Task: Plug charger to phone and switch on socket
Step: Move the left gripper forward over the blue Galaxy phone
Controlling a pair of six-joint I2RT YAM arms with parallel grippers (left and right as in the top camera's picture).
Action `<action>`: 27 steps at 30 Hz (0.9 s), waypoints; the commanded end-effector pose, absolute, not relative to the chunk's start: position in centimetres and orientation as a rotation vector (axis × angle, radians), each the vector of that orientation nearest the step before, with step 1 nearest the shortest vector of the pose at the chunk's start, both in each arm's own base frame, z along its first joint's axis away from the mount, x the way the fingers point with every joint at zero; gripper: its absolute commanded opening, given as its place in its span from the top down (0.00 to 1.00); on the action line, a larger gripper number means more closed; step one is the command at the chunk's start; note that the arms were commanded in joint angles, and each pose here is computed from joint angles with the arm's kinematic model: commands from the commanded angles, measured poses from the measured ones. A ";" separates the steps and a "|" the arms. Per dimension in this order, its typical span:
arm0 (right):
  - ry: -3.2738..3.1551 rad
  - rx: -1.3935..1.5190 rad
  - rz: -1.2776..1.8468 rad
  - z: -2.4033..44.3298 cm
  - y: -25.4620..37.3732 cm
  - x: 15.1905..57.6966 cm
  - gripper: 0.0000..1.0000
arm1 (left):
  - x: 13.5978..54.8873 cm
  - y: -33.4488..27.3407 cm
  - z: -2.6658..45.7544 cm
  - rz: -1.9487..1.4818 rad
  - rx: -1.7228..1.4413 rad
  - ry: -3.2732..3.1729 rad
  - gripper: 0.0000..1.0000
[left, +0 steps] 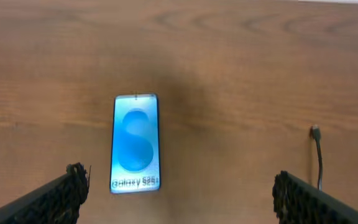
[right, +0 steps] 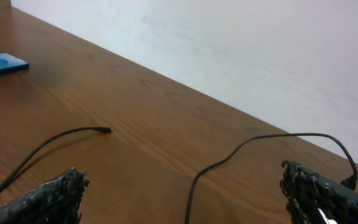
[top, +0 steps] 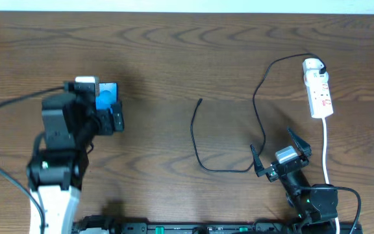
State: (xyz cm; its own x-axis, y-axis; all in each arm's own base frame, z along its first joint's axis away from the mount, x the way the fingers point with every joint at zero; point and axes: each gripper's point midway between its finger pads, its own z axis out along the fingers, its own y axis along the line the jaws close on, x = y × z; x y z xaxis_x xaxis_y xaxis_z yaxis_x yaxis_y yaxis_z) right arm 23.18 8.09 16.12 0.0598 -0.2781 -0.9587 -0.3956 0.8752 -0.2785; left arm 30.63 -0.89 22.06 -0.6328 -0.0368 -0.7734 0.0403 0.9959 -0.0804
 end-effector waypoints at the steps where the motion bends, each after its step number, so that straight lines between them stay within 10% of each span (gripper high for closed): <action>1: 1.534 -0.541 0.104 16.1 8.0 23.2 0.01 | 32.0 -1.1 23.5 -0.137 0.001 2.306 0.04; 27: 1.534 -0.541 0.104 16.1 8.0 23.2 0.01 | 36.6 -1.0 16.5 -0.172 -0.032 2.773 0.03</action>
